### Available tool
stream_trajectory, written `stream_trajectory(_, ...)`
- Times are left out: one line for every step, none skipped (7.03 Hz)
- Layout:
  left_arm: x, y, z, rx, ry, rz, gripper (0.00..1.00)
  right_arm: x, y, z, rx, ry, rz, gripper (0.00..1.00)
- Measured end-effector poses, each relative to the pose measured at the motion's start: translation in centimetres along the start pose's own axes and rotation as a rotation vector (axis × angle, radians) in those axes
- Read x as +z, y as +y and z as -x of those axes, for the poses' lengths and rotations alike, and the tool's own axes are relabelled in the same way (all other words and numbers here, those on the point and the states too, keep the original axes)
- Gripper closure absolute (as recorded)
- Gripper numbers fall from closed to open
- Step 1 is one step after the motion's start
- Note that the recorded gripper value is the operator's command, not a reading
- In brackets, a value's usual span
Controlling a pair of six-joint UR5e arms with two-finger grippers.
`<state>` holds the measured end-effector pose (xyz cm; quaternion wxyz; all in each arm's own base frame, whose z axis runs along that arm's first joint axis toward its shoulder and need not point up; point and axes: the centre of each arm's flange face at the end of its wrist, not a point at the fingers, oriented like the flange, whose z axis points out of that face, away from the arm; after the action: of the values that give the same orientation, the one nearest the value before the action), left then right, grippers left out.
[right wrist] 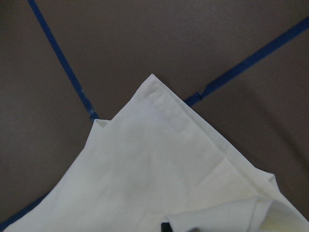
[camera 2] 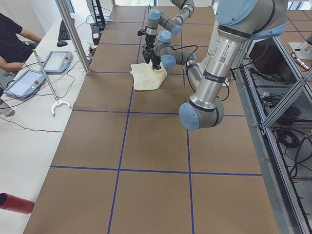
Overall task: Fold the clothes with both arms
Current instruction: 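Lift the near edge with both grippers and fold it over the shirt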
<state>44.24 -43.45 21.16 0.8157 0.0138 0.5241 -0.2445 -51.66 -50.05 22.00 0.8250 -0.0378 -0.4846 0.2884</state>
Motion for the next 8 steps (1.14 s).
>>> stream_trajectory(1.9,-2.3,-0.2,0.000,0.009,-0.023,1.00,2.7,-1.9,1.0,-0.007,-0.008,-0.006,1.00)
stream_trajectory(3.6,-3.8,-0.1,0.002,0.020,-0.036,1.00,4.7,-3.1,1.6,-0.015,-0.016,-0.010,1.00)
stream_trajectory(5.1,-5.0,-0.2,0.004,0.026,-0.046,0.88,5.9,-3.6,2.3,-0.019,-0.022,-0.012,0.01)
stream_trajectory(6.5,-5.8,-0.4,0.003,0.027,-0.060,0.34,6.3,-3.9,2.7,-0.023,-0.025,-0.015,0.00)
stream_trajectory(7.5,-6.5,-0.6,0.001,0.025,-0.076,0.19,6.3,-4.2,3.3,-0.027,-0.030,-0.022,0.00)
stream_trajectory(7.9,-7.2,-0.6,-0.004,0.022,-0.090,0.19,5.9,-4.9,4.1,-0.025,-0.036,-0.030,0.00)
stream_trajectory(7.8,-8.8,-0.4,-0.009,0.015,-0.113,0.25,5.2,-6.3,5.0,-0.014,-0.043,-0.039,0.00)
stream_trajectory(8.2,-11.3,0.6,-0.008,-0.011,-0.144,0.26,4.1,-7.9,5.7,-0.001,-0.051,-0.038,0.00)
